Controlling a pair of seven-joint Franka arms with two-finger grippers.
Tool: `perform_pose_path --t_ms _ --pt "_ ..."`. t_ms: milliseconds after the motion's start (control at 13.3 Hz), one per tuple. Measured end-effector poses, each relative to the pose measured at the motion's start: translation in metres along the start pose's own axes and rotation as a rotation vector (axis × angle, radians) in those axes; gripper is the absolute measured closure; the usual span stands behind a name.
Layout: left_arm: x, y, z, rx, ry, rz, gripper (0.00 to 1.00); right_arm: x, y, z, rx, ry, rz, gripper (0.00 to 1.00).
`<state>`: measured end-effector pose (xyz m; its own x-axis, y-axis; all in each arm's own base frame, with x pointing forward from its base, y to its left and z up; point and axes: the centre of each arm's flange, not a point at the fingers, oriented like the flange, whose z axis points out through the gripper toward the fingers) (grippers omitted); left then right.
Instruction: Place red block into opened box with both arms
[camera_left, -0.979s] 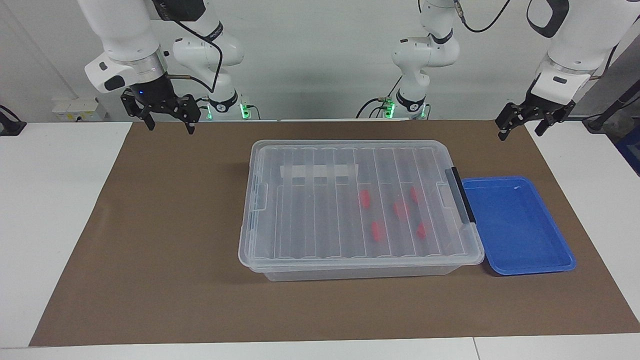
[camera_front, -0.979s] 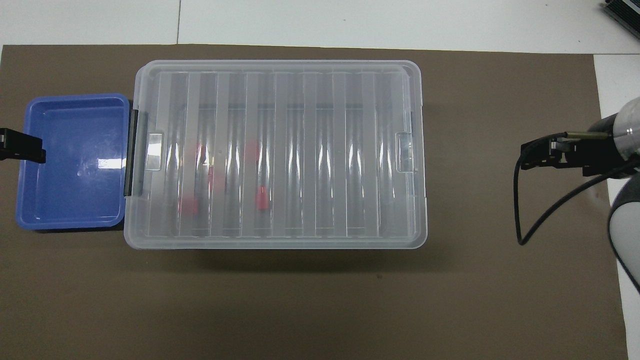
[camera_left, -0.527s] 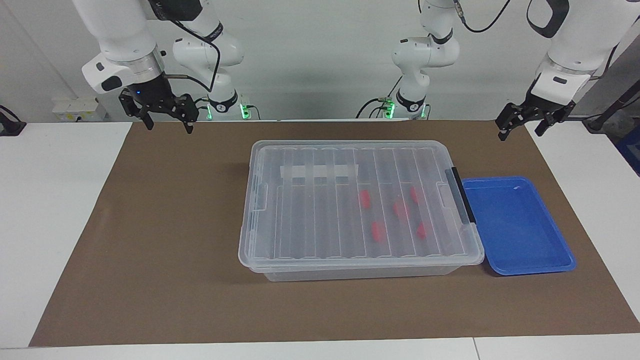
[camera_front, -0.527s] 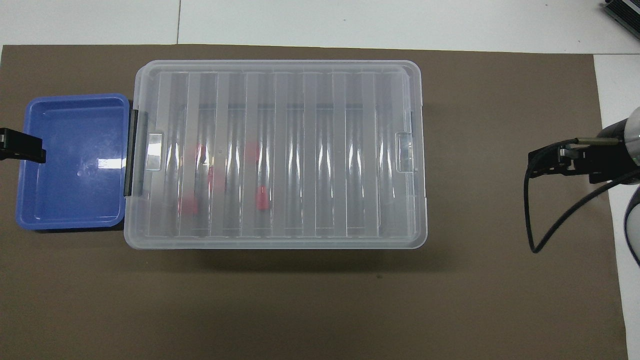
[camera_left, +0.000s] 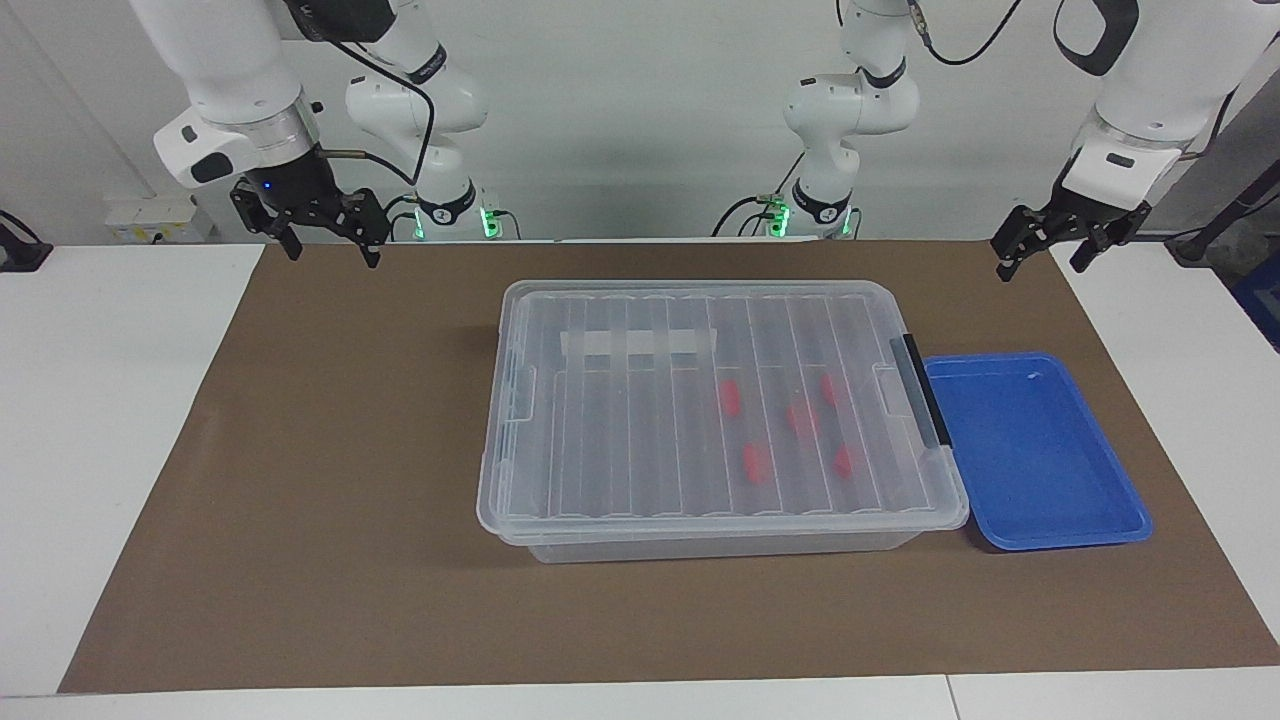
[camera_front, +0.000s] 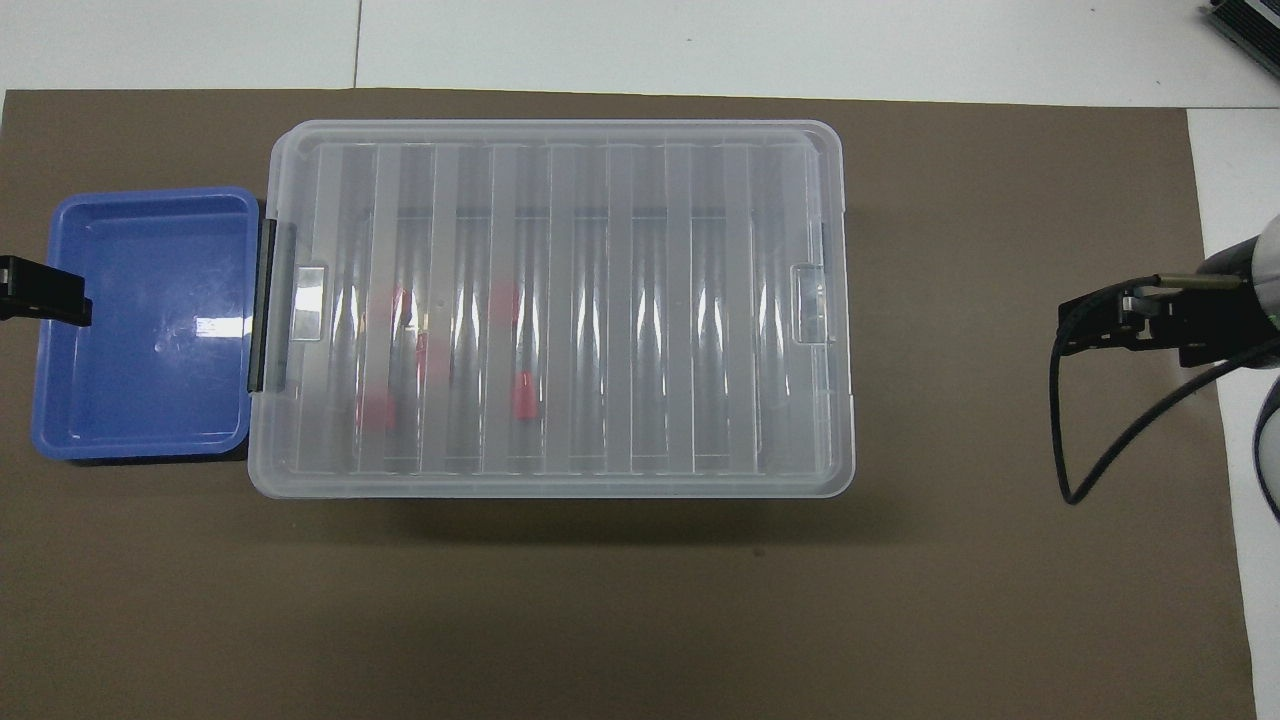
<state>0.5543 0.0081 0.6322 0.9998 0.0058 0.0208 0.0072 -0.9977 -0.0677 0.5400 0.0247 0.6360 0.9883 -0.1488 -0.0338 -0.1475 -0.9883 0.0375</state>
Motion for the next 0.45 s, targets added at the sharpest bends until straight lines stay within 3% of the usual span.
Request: perform_pose_path --t_ms 452 --pt "0.0000 0.0000 0.0000 0.000 0.000 0.000 0.00 0.0008 0.0037 0.0033 0.000 -0.007 0.007 0.00"
